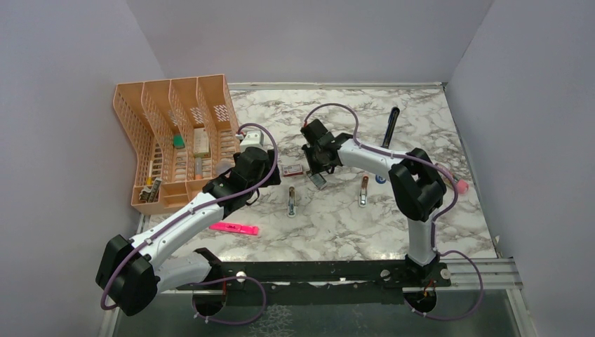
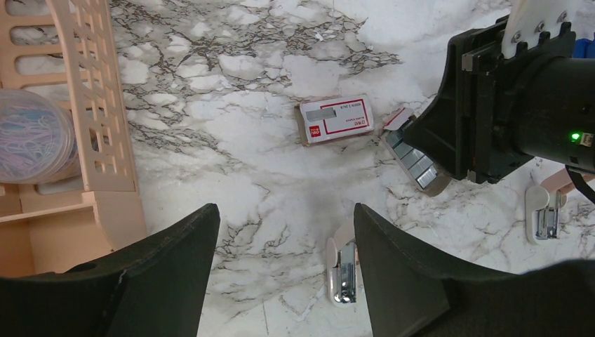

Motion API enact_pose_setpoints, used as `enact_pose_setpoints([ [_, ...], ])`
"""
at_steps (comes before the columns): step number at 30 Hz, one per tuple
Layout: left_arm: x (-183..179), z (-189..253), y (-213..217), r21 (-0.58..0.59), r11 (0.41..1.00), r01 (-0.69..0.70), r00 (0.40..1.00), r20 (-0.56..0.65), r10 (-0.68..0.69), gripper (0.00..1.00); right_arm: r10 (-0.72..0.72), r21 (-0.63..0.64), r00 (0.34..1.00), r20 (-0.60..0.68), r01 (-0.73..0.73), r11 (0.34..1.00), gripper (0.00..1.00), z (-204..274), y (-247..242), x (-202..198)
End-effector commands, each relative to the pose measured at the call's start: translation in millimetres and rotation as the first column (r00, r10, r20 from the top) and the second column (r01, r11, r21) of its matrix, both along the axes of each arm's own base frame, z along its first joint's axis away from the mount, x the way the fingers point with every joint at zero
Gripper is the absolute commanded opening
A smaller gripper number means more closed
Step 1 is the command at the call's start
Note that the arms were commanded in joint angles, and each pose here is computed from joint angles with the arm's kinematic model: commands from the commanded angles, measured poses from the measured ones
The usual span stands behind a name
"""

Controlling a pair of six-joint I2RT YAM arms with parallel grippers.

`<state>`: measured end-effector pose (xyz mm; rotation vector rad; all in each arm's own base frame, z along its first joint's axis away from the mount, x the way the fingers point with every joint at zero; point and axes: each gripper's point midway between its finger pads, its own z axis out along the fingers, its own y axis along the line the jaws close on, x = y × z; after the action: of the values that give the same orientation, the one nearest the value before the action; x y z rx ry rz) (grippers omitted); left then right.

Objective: Load the staples into the stapler

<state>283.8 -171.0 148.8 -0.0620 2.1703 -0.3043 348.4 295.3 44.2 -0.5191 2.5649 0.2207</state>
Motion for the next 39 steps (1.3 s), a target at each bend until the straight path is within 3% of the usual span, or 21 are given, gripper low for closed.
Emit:
enact_pose_setpoints([
  [1, 3, 4, 5, 0.003, 1.0, -0.023, 1.0, 0.02, 0.023, 0.71, -0.028, 0.012, 0.999, 0.044, 0.027, 1.0, 0.27, 2, 7, 17],
  [16, 4, 3, 5, 0.006, 1.0, -0.024, 1.0, 0.018, 0.024, 0.71, -0.052, -0.004, 0.997, 0.063, 0.052, 0.999, 0.36, -4, 6, 23],
  [30, 3, 2, 5, 0.007, 1.0, -0.024, 1.0, 0.017, 0.024, 0.71, -0.056, -0.004, 0.996, 0.068, 0.056, 0.998, 0.25, -4, 4, 23],
  [39, 3, 3, 6, 0.005, 1.0, -0.025, 1.0, 0.018, 0.025, 0.71, -0.042, 0.048, 0.996, 0.077, 0.039, 0.998, 0.26, 11, 11, 21],
])
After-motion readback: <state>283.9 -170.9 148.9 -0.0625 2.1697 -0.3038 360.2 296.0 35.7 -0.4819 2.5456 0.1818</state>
